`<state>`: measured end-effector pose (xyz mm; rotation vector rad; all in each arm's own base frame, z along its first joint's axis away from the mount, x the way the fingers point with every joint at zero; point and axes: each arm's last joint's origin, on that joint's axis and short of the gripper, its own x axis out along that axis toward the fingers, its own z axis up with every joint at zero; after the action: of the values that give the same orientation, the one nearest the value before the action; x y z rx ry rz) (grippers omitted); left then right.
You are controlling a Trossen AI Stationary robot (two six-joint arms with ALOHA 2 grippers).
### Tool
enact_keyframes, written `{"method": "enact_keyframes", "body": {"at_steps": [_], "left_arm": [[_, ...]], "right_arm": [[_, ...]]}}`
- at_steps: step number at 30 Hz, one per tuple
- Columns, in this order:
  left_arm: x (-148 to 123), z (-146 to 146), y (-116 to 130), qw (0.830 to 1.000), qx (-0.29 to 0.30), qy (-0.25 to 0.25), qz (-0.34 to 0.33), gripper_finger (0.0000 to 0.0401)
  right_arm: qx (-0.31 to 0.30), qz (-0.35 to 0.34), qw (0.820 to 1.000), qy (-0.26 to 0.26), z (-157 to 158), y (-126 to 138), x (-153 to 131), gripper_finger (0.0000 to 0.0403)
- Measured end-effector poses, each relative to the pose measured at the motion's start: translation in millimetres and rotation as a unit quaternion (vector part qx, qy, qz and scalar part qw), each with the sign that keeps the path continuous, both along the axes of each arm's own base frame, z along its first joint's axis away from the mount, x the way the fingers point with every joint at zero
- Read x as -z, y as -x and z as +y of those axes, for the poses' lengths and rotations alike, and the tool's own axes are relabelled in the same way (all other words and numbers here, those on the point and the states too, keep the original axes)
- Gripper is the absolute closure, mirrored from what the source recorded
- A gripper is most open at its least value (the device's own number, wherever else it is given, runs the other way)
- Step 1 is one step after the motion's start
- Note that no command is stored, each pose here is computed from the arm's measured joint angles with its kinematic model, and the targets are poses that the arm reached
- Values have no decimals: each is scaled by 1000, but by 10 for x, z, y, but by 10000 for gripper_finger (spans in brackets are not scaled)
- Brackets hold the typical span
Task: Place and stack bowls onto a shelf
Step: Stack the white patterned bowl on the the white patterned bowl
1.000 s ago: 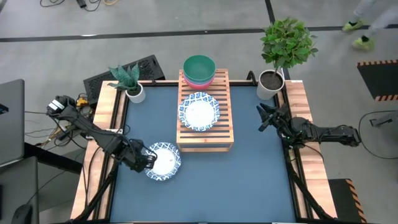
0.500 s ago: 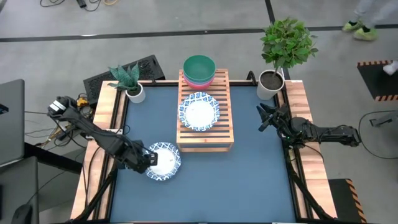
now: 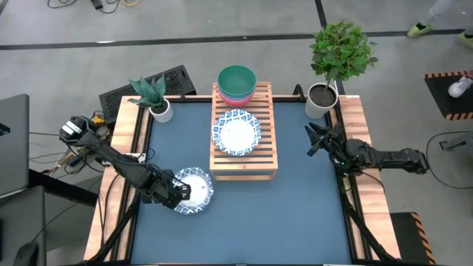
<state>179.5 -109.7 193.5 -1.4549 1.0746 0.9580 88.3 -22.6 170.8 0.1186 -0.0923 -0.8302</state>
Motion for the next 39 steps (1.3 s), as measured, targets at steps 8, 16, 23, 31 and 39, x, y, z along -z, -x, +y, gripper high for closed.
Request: {"method": "enact_keyframes", "body": {"at_steps": [8,16,23,31,39], "left_arm": [[-11,-1,18,1000,8,16,11,232],[-13,-5,13,1000,-7,13,4,232],[-7,-19,-24,1000,-23,11,-12,232],[-1,20,-44,999,-38,-7,-19,232],[10,63,-52,999,-44,-21,-14,247]], "right_arm": [[0,0,1000,0,0,0,0,259],[0,0,1000,0,0,0,0,259],[0,2,1000,2,0,0,0,259],[0,3,1000,3,0,0,1,259],[0,3,1000,3,0,0,0,259]]}}
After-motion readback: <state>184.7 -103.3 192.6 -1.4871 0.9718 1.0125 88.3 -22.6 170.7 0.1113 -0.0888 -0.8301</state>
